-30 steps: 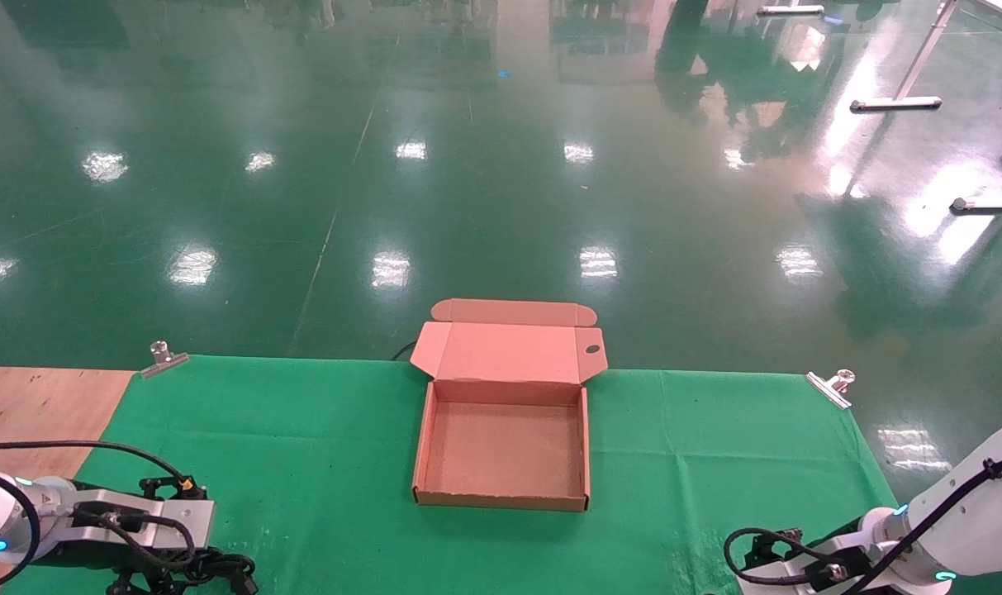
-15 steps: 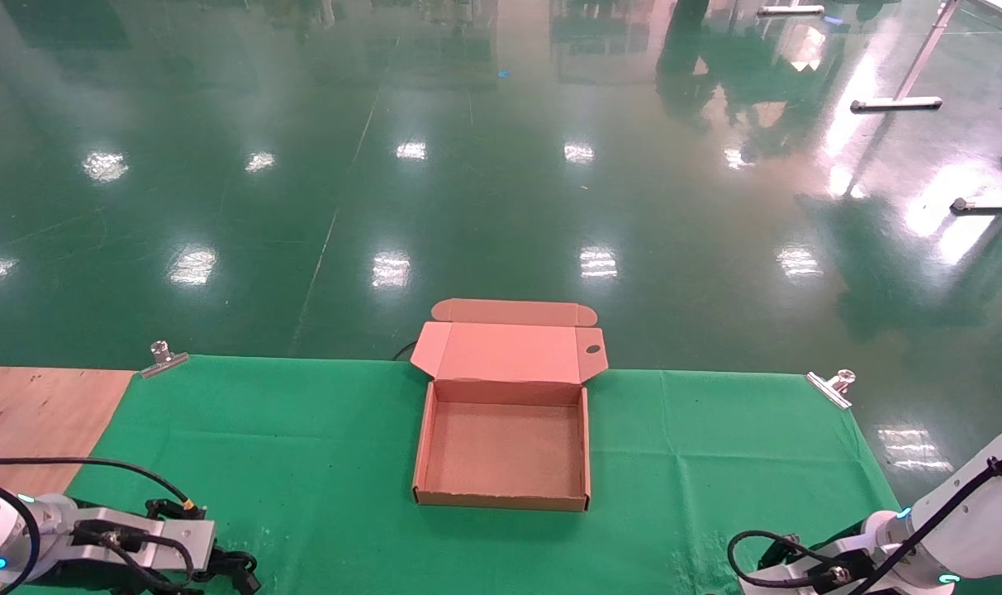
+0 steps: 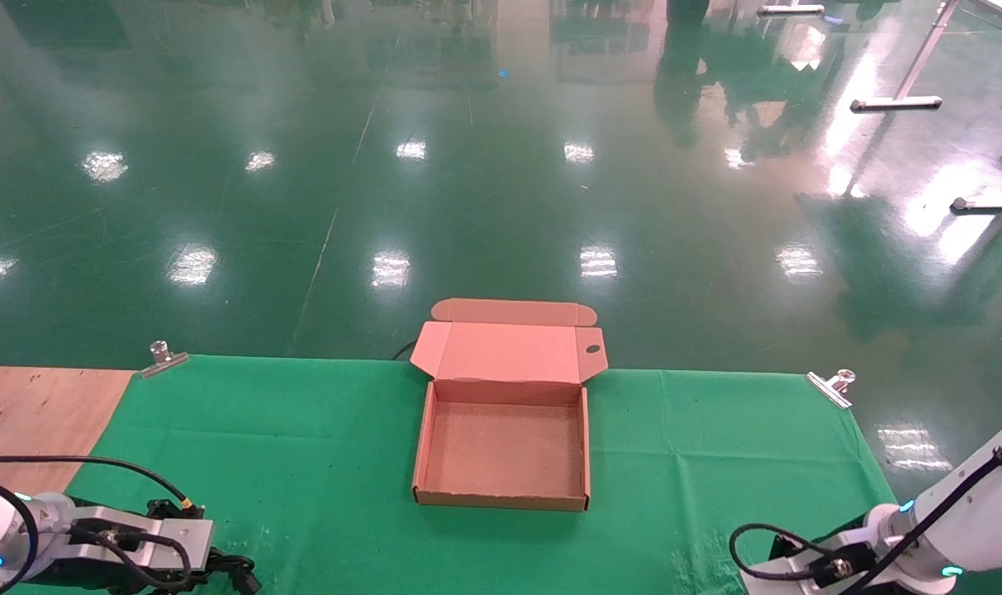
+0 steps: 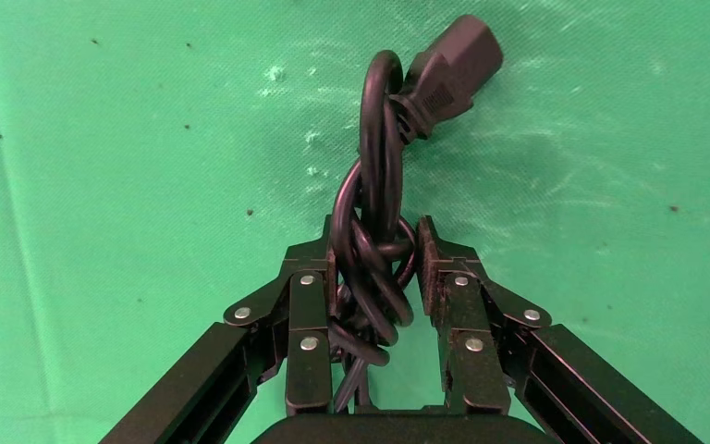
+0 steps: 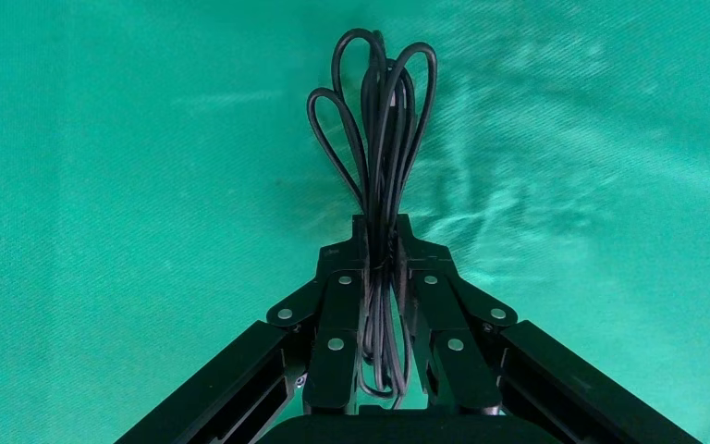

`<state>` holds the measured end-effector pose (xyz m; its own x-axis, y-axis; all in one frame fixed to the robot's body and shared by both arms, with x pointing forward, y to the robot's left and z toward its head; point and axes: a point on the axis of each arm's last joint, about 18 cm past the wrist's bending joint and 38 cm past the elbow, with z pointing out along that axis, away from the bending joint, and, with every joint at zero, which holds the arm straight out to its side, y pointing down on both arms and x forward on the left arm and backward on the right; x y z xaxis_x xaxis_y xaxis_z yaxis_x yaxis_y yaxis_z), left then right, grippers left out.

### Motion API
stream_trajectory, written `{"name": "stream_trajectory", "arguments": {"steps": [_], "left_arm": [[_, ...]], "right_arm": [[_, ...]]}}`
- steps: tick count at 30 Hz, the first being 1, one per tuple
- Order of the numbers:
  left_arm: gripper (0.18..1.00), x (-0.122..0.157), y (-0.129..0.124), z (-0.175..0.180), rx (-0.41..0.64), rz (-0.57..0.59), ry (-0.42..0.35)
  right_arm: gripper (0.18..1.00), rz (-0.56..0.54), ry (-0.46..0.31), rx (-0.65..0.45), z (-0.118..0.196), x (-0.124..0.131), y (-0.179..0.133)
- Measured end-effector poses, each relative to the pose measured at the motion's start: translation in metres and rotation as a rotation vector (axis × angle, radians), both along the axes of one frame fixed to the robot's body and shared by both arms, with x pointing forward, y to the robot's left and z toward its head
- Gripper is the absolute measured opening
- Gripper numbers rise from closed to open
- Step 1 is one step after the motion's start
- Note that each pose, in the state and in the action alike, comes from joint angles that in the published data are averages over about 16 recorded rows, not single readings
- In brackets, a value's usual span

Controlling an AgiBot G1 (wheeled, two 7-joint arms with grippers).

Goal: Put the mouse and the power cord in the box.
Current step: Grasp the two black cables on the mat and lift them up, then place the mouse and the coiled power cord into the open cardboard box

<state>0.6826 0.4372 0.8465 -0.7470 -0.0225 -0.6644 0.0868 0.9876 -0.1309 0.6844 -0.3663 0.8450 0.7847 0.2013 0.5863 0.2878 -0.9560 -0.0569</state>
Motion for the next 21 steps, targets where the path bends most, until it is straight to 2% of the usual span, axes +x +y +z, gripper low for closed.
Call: {"name": "stream_trajectory", "arguments": {"steps": [5, 10, 21], "left_arm": [[0.358, -0.001, -0.008, 0.032, -0.011, -0.044, -0.015], [0.349, -0.002, -0.028, 0.081, -0.025, -0.11, -0.049], [0.344, -0.013, -0.105, 0.208, -0.048, -0.301, -0.172]], "right_arm": [[0.248, 0.033, -0.05, 0.04, 0.037, -0.002, 0.005], [0.226, 0.081, -0.127, 0.075, 0.089, -0.008, 0.014], [0.221, 0.191, -0.317, 0.132, 0.204, -0.033, 0.062]]}}
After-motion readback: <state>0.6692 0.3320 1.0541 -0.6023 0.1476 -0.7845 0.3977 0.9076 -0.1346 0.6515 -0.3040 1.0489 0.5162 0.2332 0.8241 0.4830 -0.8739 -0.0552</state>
